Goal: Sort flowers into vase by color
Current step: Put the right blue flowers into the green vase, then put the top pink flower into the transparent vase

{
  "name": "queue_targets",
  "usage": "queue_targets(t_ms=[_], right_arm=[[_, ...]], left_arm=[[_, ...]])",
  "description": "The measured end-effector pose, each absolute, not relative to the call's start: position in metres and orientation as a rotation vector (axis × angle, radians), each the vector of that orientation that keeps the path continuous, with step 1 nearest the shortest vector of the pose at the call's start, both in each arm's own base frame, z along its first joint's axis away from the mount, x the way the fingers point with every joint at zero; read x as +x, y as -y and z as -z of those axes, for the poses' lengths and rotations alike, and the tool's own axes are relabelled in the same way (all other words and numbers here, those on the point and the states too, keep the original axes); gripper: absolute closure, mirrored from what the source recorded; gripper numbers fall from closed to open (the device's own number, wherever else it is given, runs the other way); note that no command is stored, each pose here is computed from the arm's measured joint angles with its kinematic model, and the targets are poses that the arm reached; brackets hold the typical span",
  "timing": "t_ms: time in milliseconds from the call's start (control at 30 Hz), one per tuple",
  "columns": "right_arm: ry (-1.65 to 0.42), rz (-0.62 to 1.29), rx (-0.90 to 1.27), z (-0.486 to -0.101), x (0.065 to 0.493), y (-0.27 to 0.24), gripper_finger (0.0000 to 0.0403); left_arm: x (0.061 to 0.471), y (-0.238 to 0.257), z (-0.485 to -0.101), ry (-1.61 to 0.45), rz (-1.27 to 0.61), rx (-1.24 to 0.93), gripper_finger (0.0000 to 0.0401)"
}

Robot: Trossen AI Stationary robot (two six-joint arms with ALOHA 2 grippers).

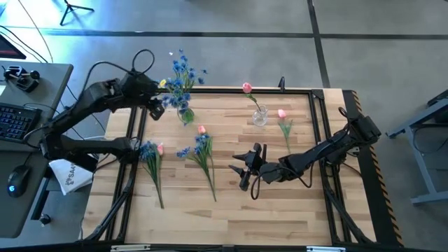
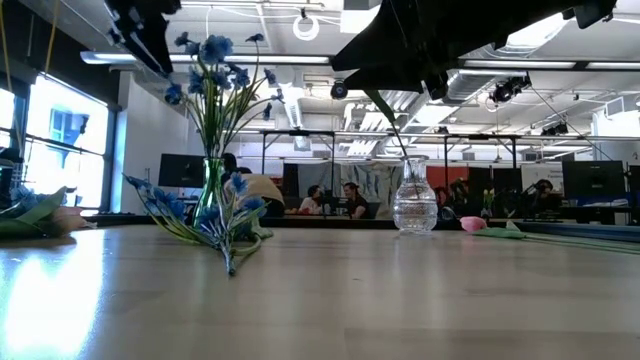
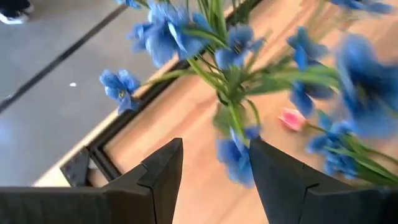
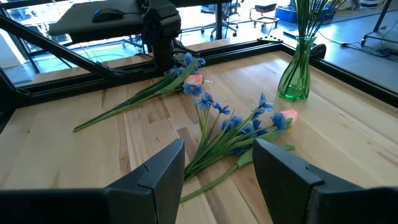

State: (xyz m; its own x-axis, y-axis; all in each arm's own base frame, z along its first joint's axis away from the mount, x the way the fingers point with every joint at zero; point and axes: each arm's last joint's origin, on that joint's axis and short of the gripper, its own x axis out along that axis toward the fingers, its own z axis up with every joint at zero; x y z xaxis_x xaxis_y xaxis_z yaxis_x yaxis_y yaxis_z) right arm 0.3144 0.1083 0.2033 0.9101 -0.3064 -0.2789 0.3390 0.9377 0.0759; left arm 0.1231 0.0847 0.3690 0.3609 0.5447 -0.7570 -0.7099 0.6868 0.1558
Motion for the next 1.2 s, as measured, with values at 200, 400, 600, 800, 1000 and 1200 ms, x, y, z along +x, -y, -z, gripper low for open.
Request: queue_targets(t_ms=[200, 400, 600, 800, 1000, 1200], right_arm=[[-0.286, 0.306, 0.198, -0.201, 0.314, -0.109, 0.022], [-0.364, 0.326, 0.192, -0.194, 0.31, -0.108, 0.022], [-0.595, 0.363, 0.325, -0.191, 0.286, -0.101, 0.022], [-0.924, 0.559, 0.422, -0.187, 0.243, -0.083, 0.022], [-1.142, 0.963, 0.422, -0.161, 0.206, -0.038, 0.022], [-1.185, 1.086, 0.533, -0.129, 0.191, 0.015, 0.022]], left_arm=[[0.1, -0.054, -0.374, -0.852, -0.751, -0.269, 0.0227], [0.081, -0.031, -0.357, -0.787, -0.665, -0.334, 0.0227], [0.075, -0.02, -0.315, -0.761, -0.607, -0.42, 0.0227], [0.096, -0.014, -0.276, -0.698, -0.48, -0.437, 0.0227], [0.122, -0.007, -0.249, -0.578, -0.358, -0.395, 0.0227], [0.137, 0.001, -0.229, -0.478, -0.274, -0.38, 0.0227]])
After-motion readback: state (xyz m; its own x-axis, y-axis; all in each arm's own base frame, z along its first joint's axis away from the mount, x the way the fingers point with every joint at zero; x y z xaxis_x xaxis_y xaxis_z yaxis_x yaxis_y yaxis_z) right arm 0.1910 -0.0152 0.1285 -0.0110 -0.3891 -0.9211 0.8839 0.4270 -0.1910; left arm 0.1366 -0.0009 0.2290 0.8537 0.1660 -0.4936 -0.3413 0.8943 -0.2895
